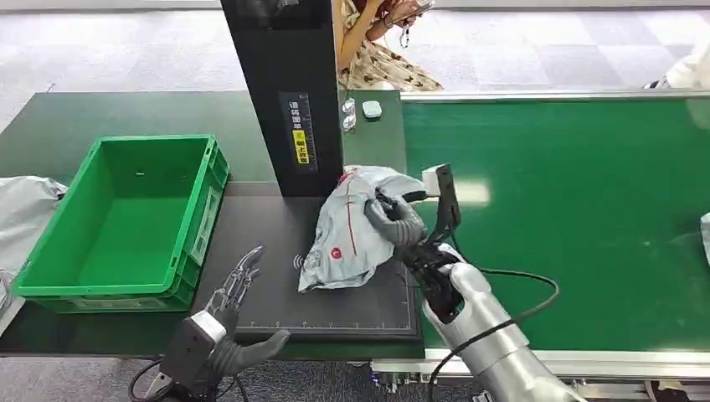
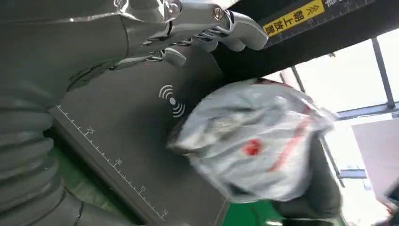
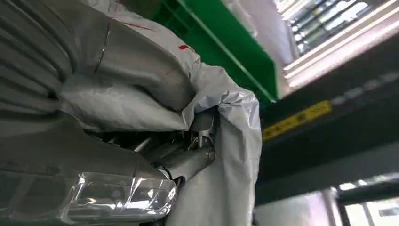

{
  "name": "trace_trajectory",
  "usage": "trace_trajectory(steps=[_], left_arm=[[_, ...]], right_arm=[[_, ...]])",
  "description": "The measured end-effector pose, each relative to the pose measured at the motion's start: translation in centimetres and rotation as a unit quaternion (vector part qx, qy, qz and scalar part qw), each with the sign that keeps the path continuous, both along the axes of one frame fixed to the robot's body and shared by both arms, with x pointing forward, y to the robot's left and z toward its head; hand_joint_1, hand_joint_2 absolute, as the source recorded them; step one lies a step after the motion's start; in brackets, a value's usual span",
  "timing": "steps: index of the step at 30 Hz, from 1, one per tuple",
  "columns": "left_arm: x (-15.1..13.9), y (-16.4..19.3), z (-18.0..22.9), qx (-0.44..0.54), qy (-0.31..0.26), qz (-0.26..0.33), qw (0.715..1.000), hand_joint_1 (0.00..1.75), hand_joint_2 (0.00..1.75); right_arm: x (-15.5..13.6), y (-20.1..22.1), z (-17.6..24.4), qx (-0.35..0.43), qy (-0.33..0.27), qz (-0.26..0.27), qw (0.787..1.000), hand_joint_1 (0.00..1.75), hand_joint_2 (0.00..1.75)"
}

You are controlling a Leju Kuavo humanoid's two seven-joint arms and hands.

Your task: Moved the parcel from conveyor to table for the left to box.

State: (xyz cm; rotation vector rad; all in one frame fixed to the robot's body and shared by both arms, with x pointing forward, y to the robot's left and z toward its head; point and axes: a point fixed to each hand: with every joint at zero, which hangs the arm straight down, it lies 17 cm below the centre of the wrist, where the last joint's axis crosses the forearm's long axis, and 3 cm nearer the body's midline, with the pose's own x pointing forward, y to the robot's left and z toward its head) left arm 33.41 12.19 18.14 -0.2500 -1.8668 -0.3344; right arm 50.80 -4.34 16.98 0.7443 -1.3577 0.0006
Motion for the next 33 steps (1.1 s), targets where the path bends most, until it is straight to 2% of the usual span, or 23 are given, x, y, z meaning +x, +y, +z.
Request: trace_trajectory(steps=[4,5,6,10,14,21,25,29,33], left_arm=[[0.0,0.1,0.0,-0.001,0.001,0.001,1.0,0.0,1.75],[0.0,0.1,0.0,-0.002,0.001,0.001,1.0,0.0,1.75],[0.1,0.1,0.0,-0.002,0.001,0.001,1.0,0.0,1.75],[0.3,0.3,0.3,-0.005,-0.001,0.004,1.0,0.0,1.75],[0.4,0.4,0.3,-0.006,-0.001,0.008,1.0,0.0,1.75],[0.2,1.0,-0.1,-0.006,0.0,0.019,1.0,0.0,1.75],[-0.3,1.1,-0.4,-0.001,-0.001,0.021,1.0,0.0,1.75],[-0.6,1.2,-0.4,0.003,-0.002,0.022,1.0,0.0,1.75],[-0.7,1.3,-0.4,0.006,-0.002,0.023,1.0,0.0,1.75]], right_arm=[[-1.6,2.2,-3.3,-0.033,0.031,0.036,0.998,1.75,1.75],[-1.8,2.5,-3.8,-0.038,0.036,0.041,0.998,1.2,1.75],[-2.0,2.7,-4.3,-0.043,0.04,0.044,0.997,0.0,1.75],[-2.3,3.3,-5.2,-0.052,0.055,0.053,0.996,0.0,1.75],[-2.2,3.2,-3.9,-0.023,0.046,0.049,0.997,0.0,1.75],[-2.9,-1.5,4.4,0.082,-0.074,0.008,0.994,0.0,1.75],[-7.3,-5.6,9.0,0.174,-0.164,-0.013,0.971,0.0,1.75],[-10.4,-9.3,11.1,0.215,-0.201,-0.044,0.955,0.0,1.75],[-12.3,-12.7,12.2,0.233,-0.222,-0.084,0.943,0.0,1.75]])
